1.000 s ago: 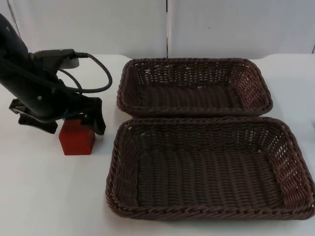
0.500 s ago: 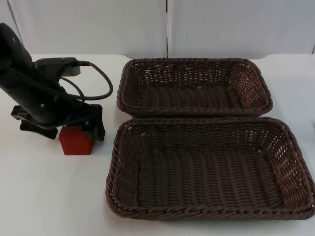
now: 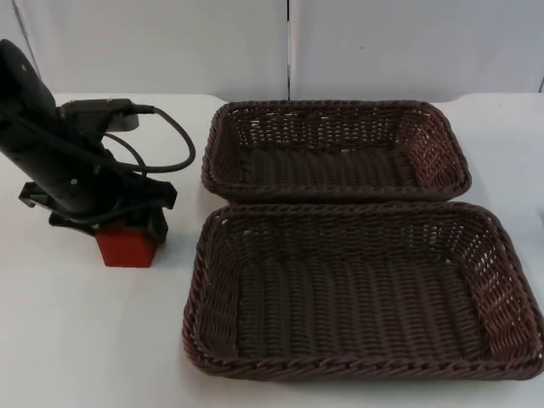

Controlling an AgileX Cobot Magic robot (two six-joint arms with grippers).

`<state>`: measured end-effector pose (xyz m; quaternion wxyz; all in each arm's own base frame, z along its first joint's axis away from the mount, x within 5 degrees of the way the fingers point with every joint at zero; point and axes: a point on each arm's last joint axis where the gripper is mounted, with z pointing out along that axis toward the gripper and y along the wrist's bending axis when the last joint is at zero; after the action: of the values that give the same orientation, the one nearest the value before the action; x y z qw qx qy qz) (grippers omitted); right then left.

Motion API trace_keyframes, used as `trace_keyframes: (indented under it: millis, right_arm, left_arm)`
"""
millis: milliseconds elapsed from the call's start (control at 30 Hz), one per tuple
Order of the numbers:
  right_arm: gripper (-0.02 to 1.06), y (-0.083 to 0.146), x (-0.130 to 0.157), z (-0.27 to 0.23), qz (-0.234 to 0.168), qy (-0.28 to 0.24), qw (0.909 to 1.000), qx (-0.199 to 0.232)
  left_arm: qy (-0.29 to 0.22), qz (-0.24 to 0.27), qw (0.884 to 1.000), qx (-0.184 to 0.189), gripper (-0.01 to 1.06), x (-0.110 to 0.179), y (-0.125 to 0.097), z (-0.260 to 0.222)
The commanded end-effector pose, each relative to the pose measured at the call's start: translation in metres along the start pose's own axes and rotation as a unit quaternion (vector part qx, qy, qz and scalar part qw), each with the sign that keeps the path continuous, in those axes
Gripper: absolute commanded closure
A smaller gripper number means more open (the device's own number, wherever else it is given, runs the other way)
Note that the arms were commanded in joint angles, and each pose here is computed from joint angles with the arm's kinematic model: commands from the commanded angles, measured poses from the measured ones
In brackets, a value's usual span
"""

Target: Pick up one cube with the left hand and place it into the upper basket. Pick up one cube with the right hand and place it into the lower basket.

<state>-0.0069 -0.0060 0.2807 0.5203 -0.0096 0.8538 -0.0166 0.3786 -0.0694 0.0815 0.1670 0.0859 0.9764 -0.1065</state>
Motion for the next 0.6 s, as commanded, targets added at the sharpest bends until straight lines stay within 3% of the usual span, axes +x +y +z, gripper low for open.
trace_keyframes:
  millis: [0,33,100,133,167,200,567]
  right_arm:
    - [-0.01,0.0,0.001,0.0,0.0,0.0,1.0,0.005]
    - [-0.01,0.0,0.001,0.0,0.0,0.0,1.0,0.005]
    - [-0.01,0.0,0.001,0.0,0.0,0.0,1.0,0.005]
    - [-0.01,0.0,0.001,0.0,0.0,0.0,1.0,0.005]
    - [-0.01,0.0,0.001,0.0,0.0,0.0,1.0,0.005]
    - [-0.01,0.0,0.001,0.0,0.0,0.0,1.0,0.005]
    - [-0.01,0.0,0.001,0.0,0.0,0.0,1.0,0.005]
  left_arm:
    - [-0.007,-0.019,1.0,0.001,0.59,-0.003,-0.002,-0.002]
    - [-0.007,-0.019,1.0,0.001,0.59,-0.003,-0.002,-0.002]
    - [-0.013,-0.021,1.0,0.002,0.82,-0.005,-0.003,-0.008]
    - [-0.024,-0.015,1.0,0.001,0.98,-0.009,-0.005,-0.017]
    - [-0.024,-0.015,1.0,0.001,0.98,-0.009,-0.005,-0.017]
    - [-0.03,-0.013,0.999,0.003,1.05,-0.011,-0.006,-0.023]
    - [-0.126,0.014,0.992,0.02,1.05,-0.032,-0.028,-0.117]
